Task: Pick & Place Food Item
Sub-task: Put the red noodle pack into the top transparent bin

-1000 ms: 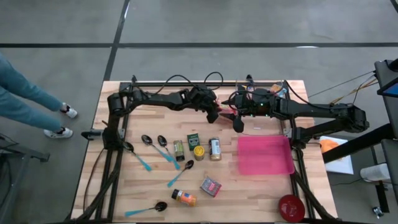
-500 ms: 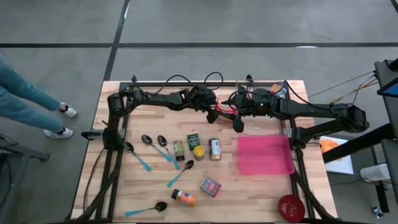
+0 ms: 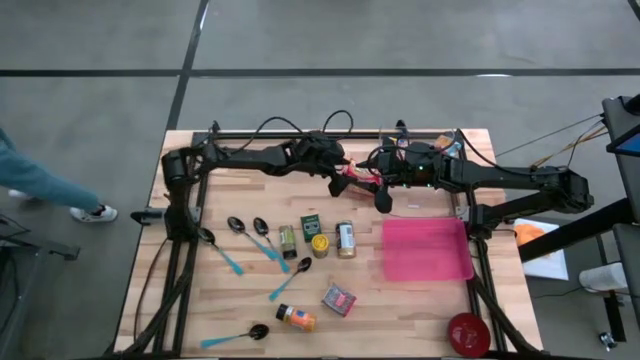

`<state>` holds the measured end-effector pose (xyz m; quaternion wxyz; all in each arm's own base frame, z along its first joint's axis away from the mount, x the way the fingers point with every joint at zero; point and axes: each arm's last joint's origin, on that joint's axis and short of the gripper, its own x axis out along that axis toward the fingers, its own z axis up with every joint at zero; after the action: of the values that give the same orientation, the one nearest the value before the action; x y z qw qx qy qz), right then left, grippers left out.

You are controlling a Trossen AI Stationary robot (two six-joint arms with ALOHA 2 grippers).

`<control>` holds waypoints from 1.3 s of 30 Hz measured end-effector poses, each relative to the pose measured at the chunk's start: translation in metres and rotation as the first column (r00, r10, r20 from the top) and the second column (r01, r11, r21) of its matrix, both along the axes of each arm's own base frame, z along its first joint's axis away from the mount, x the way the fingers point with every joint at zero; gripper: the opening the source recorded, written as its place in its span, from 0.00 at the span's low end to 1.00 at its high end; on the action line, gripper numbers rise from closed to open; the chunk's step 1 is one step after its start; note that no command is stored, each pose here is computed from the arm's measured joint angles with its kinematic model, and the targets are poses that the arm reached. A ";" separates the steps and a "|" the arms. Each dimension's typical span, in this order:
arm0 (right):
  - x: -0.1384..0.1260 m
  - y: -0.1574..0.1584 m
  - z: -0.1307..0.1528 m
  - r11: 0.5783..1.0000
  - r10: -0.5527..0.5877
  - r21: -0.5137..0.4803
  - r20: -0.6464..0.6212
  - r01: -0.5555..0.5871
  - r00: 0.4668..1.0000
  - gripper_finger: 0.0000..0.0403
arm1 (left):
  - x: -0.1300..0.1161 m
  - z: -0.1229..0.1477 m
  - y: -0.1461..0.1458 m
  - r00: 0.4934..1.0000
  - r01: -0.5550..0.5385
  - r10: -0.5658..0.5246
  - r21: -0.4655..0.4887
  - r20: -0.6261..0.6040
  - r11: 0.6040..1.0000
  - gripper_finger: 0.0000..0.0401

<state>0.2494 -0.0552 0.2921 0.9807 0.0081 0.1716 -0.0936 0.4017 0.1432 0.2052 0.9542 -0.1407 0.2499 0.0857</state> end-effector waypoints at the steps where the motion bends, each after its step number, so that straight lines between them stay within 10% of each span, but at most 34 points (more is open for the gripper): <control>1: 0.000 0.000 0.000 1.000 0.000 0.000 0.000 0.000 1.000 0.61 | -0.004 0.003 -0.001 1.000 0.005 -0.005 0.010 0.004 1.000 0.86; 39: 0.000 0.000 0.000 1.000 0.000 0.000 0.000 0.000 1.000 0.61 | -0.265 0.064 -0.098 0.930 -0.023 -0.094 0.311 0.356 0.950 0.86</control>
<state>0.2495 -0.0552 0.2920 0.9807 0.0081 0.1716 -0.0936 0.1362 0.0448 0.2691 0.9955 0.0020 0.0534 0.0784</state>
